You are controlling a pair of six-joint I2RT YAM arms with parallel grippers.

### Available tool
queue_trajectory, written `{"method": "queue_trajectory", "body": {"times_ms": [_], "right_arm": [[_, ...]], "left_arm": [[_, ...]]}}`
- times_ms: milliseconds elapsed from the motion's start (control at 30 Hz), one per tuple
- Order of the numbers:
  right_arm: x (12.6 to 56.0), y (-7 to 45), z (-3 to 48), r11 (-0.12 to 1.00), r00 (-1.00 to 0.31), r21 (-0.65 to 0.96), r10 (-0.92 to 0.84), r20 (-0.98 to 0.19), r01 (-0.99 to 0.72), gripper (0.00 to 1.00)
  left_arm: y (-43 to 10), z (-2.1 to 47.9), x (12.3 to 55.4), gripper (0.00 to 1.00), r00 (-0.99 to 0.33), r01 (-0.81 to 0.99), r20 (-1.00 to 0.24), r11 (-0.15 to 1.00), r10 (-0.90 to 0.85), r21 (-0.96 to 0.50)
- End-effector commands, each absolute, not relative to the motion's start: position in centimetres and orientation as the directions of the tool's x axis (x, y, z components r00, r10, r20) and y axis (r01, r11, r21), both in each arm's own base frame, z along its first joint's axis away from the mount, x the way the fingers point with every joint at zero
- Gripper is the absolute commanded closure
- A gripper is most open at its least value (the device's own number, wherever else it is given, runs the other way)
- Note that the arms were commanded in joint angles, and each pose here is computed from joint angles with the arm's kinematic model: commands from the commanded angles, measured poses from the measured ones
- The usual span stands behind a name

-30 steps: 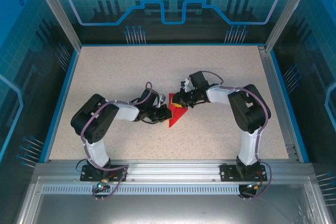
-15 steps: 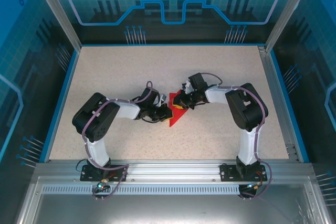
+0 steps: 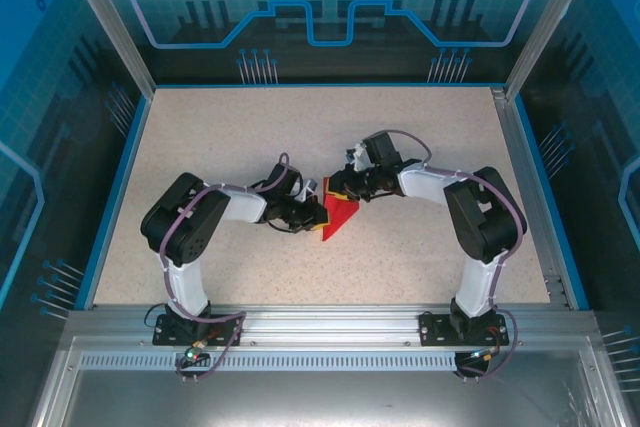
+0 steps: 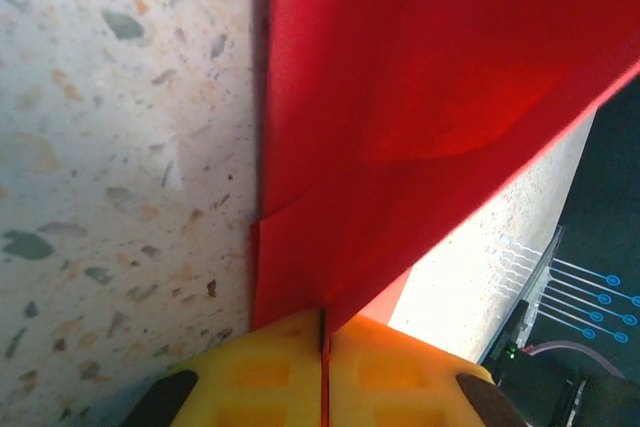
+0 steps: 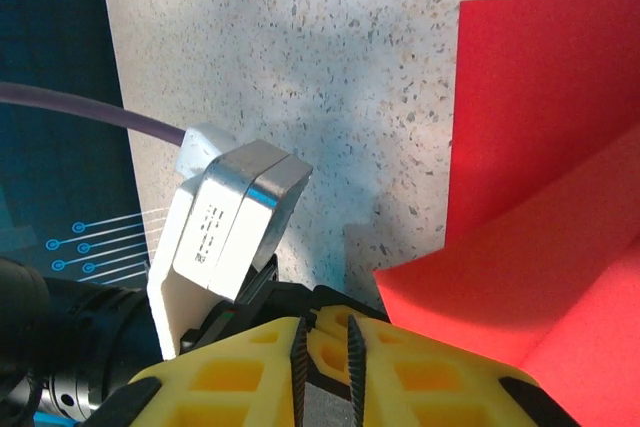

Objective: Fold a paper plane with a square sheet of paper (pick it up from the middle)
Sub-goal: Fourth fold the wing at the center of the table.

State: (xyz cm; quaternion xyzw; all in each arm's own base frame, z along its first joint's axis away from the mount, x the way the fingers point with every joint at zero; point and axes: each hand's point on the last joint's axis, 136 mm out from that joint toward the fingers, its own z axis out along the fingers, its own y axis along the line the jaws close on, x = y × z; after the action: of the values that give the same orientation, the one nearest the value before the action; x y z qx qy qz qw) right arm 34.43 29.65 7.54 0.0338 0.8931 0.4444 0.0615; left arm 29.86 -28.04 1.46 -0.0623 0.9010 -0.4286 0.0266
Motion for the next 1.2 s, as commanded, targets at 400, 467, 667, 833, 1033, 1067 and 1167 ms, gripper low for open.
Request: {"method": "queue_trajectory", "body": {"times_ms": [400,467,667,833,1033,1067,1167], "right_arm": [[34.9,30.1,4.4,0.666,-0.995,0.745,0.092,-0.034,0.036,0.79],[35.0,29.9,4.1,0.675,-0.995,0.737,0.094,-0.030,0.042,0.79],[35.1,29.3,3.3,0.690,-0.994,0.721,0.113,-0.014,0.068,0.79],[35.1,29.2,2.6,0.695,-0.994,0.715,0.111,0.001,0.078,0.79],[34.9,29.4,1.8,0.688,-0.995,0.721,0.096,0.024,0.084,0.79],[34.9,29.4,1.8,0.690,-0.995,0.719,0.097,0.024,0.084,0.79],[34.5,29.2,1.2,0.700,-0.995,0.708,0.088,0.037,0.089,0.79]], "left_arm": [[-27.1,-1.4,28.5,0.92,-0.989,-0.147,0.081,0.679,-0.127,-0.720],[-27.1,-1.7,28.4,0.92,-0.988,-0.151,0.087,0.681,-0.127,-0.717],[-27.0,-1.9,28.2,0.92,-0.987,-0.156,0.095,0.683,-0.126,-0.714],[-27.0,-2.2,28.0,0.91,-0.987,-0.160,0.104,0.686,-0.123,-0.710],[-27.2,-1.6,28.1,0.85,-0.988,-0.153,0.098,0.670,-0.119,-0.726],[-27.3,-1.4,28.2,0.83,-0.988,-0.150,0.095,0.666,-0.118,-0.730],[-27.5,-0.5,28.4,0.80,-0.990,-0.141,0.084,0.655,-0.118,-0.743]]}}
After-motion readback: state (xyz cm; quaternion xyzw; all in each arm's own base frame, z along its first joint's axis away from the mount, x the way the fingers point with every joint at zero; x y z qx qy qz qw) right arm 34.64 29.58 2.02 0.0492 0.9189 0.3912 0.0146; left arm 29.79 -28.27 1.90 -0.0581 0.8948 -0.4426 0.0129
